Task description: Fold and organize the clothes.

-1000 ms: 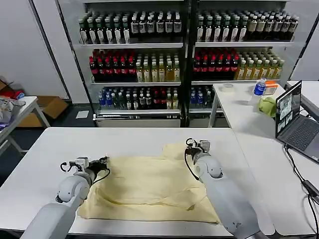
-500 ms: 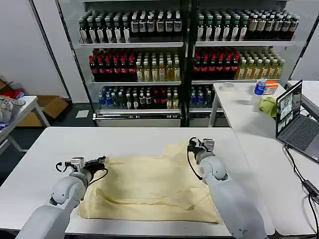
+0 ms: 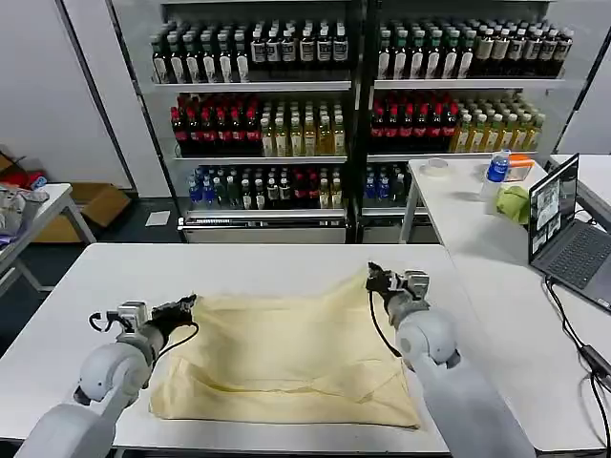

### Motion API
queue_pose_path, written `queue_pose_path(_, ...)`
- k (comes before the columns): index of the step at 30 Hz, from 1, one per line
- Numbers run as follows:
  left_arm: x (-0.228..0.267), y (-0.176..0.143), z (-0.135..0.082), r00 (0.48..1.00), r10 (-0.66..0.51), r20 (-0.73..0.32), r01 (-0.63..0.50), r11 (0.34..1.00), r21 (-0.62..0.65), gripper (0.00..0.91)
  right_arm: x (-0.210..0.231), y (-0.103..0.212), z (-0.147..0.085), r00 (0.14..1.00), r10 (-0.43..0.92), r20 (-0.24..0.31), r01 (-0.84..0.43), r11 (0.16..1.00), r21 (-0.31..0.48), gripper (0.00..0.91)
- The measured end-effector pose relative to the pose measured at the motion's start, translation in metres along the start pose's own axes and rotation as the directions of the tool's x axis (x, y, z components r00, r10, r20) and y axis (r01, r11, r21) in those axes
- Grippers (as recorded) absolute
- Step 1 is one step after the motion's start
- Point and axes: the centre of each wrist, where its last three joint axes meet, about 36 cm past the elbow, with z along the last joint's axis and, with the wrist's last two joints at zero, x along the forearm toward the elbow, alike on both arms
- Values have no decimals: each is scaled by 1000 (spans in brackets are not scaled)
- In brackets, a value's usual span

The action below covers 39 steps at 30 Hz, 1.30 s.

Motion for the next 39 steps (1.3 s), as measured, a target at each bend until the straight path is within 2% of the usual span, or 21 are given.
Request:
queue_pose_path(17, 59, -9, 10, 999, 53, -5, -54, 998, -24, 40, 103, -3, 16, 999, -41, 18, 41, 999, 23, 0)
queue_pose_path(26, 80, -6, 16, 998, 60, -20, -61, 998, -30, 30, 135, -10, 26, 1000, -12, 2, 12, 1000, 13, 0)
queue_pose_path(27, 81, -7, 17, 998, 60, -21, -61, 998, -29, 30, 136, -10, 27, 1000, -4, -2, 4, 1000, 14, 81)
queue_pose_path(28, 82, -7, 17, 998, 61, -22, -62, 998, -28, 30, 137, -10, 28, 1000, 6, -6, -6, 1000, 16, 655)
queue_pose_path(29, 82, -7, 18, 998, 61, -23, -62, 998, -26, 30, 137, -9, 30, 1000, 17, -9, -17, 1000, 19, 907)
queue_pose_path(39, 83, -11, 25, 997, 62, -35, -63, 998, -23, 30, 109, -8, 50, 986, 161, -46, -159, 986, 42, 907)
